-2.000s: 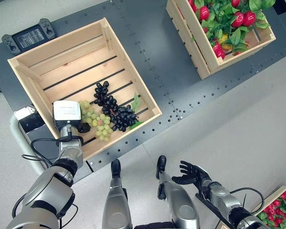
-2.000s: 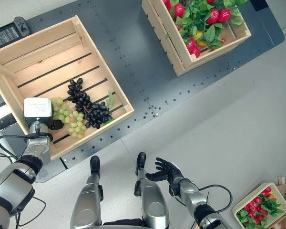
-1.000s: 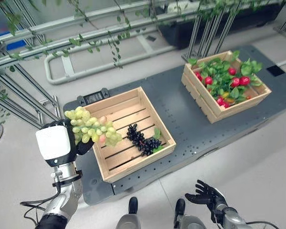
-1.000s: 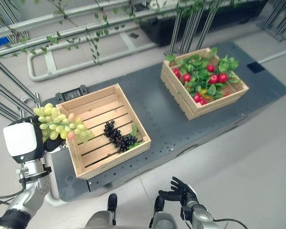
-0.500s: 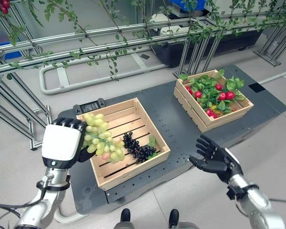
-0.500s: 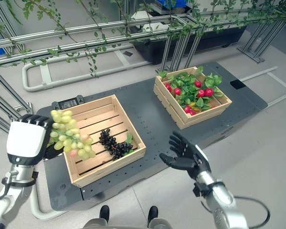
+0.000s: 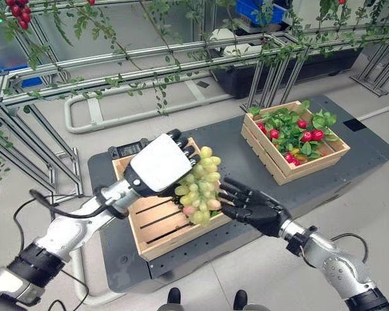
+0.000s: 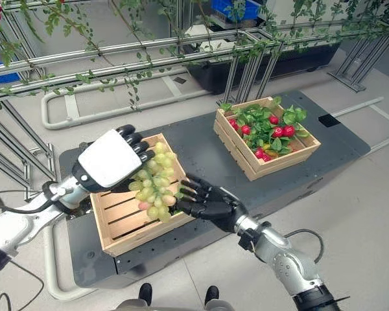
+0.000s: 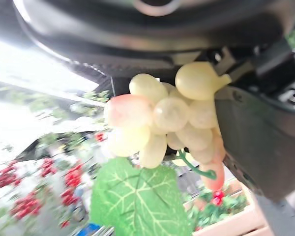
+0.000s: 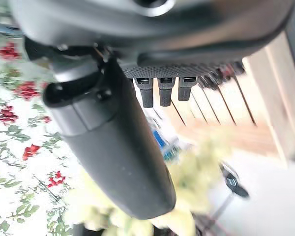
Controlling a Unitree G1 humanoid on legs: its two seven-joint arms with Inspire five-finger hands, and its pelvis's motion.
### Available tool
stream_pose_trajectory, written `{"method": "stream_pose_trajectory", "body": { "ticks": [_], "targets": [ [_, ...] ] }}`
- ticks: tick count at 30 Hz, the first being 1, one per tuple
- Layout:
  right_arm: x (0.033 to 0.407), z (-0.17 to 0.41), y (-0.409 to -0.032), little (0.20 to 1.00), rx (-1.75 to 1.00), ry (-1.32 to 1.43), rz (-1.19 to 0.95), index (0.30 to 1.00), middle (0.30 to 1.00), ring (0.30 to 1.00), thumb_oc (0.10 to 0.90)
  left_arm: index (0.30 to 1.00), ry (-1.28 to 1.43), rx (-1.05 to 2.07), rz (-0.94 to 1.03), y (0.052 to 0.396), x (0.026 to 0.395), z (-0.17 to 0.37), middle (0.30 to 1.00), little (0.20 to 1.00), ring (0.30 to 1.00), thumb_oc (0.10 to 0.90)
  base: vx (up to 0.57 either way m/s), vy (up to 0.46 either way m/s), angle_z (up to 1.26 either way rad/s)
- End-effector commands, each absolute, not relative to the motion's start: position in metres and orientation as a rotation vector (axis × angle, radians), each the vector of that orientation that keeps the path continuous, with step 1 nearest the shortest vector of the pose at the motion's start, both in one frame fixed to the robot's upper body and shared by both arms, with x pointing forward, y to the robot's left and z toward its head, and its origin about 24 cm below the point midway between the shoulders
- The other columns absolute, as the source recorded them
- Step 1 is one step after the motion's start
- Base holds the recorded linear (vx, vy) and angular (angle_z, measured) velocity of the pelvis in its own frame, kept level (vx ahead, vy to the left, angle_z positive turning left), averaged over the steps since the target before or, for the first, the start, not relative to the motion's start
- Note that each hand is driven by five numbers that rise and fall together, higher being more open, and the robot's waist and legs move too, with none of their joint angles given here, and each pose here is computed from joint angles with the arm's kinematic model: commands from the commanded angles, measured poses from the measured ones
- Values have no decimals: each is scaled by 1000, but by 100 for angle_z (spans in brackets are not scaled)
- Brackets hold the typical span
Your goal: Pick up the fruits from the basket on one side to the basket on the other side
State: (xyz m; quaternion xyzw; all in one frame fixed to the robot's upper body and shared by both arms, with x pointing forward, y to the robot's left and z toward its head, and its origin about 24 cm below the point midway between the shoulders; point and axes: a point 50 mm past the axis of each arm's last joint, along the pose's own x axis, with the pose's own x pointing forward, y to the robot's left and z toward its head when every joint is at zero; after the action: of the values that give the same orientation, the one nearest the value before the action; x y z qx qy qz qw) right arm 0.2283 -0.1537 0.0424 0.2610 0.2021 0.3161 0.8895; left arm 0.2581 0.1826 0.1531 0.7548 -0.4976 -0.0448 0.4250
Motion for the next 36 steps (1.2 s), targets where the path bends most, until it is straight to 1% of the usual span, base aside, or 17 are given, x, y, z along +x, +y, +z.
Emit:
{"method": "stream_pose_trajectory", "body": {
  "ticks": [1,6,16,21,23,27,36],
  "targets": [
    [239,78,-133,900,627,323,814,900,900,900,800,300,-1386,1818,128,173,270,202,300,300,300,400,0,0,0],
    [234,70,-120,900,674,426,857,900,900,900,800,300,-1397,1809,110,167,268,201,300,300,300,400,0,0,0],
    [233,74,-109,900,744,439,927,900,900,900,800,300,-1388,1811,88,166,269,202,300,300,300,400,0,0,0],
    [235,83,-107,900,750,361,974,900,900,900,800,300,-1369,1805,72,166,268,200,300,300,300,400,0,0,0],
    [238,89,-109,900,728,287,975,900,900,900,800,300,-1361,1803,68,167,268,200,300,300,300,400,0,0,0],
    [240,102,-106,900,733,174,1054,900,900,900,800,300,-1353,1796,53,167,268,198,300,300,300,400,0,0,0],
    [238,121,-99,900,809,-1,1149,900,900,900,800,300,-1332,1775,21,167,268,194,300,300,300,400,0,0,0]
  ]
}}
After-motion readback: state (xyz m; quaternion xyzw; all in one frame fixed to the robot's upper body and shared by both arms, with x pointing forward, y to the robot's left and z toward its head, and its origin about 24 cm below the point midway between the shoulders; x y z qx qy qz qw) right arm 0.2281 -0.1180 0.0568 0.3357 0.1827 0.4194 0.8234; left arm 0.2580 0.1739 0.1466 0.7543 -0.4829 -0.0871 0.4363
